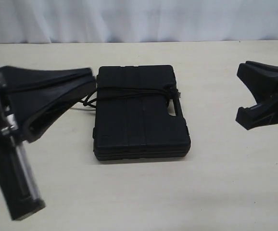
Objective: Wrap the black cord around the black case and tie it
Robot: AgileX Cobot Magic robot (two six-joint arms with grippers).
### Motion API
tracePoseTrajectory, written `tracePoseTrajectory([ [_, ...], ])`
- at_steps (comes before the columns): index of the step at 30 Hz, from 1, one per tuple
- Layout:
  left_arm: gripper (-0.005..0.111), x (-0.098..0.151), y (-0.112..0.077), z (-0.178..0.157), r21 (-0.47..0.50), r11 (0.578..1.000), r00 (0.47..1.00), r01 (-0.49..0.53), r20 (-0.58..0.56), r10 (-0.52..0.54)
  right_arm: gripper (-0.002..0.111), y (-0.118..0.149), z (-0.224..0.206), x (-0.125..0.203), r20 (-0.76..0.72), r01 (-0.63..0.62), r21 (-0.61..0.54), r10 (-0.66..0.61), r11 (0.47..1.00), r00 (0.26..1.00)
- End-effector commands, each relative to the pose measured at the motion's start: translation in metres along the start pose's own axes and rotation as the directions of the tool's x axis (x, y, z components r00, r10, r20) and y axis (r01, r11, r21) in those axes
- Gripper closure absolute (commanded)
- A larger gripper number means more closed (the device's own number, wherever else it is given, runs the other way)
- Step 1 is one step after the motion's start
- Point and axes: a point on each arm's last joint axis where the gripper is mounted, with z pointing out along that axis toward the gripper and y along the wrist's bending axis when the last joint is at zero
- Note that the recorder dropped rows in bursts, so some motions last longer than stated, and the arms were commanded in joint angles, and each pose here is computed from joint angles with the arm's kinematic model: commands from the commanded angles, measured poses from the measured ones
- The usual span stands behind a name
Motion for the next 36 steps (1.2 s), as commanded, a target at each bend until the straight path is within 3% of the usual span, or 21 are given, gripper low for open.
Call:
tracePoseTrajectory([
  [1,0.107,0.024,-0.009,-0.037,-0.043,0.990,0.990,0.135,0.034,-0.134,0.104,0.001,-0.005,0.003,0.016,0.012,-0.006,-0.012,1.000,1.000],
  [6,0.107,0.070,-0.024,-0.077,-0.076,0.972,0.974,0.224,0.051,-0.220,0.104,0.002,-0.024,0.025,0.008,0.012,-0.006,-0.012,1.000,1.000],
  [8,0.107,0.072,-0.025,-0.085,-0.090,0.966,0.969,0.243,0.073,-0.237,0.104,0.002,-0.031,0.037,-0.004,0.011,-0.006,-0.011,1.000,1.000],
  [9,0.107,0.081,-0.026,-0.089,-0.110,0.964,0.969,0.241,-0.020,-0.244,0.104,0.002,-0.035,0.045,-0.016,0.010,-0.006,-0.010,1.000,1.000],
  [15,0.107,0.094,-0.021,-0.107,-0.259,0.914,0.933,0.313,-0.097,-0.347,0.104,-0.001,-0.056,0.090,-0.118,-0.082,0.044,0.086,0.996,0.989],
  [17,0.107,0.096,-0.018,-0.113,-0.338,0.890,0.933,0.305,-0.082,-0.351,0.104,-0.004,-0.065,0.104,-0.260,-0.153,0.116,0.178,0.981,0.949],
  [22,0.107,0.097,-0.007,-0.122,-0.542,0.783,0.930,0.305,-0.008,-0.368,0.104,-0.001,-0.083,0.117,-0.362,-0.279,0.172,0.324,0.945,0.874],
  [28,0.107,0.100,0.003,-0.131,-0.728,0.630,0.929,0.269,0.023,-0.370,0.104,0.000,-0.097,0.106,-0.180,-0.292,0.112,0.308,0.950,0.934],
  [33,0.107,0.100,0.005,-0.133,-0.764,0.571,0.916,0.301,0.065,-0.396,0.104,0.000,-0.105,0.097,-0.030,-0.293,0.082,0.296,0.953,0.955],
  [36,0.107,0.100,0.004,-0.133,-0.756,0.556,0.901,0.345,0.100,-0.423,0.104,-0.004,-0.105,0.096,-0.001,-0.291,0.147,0.295,0.945,0.956],
])
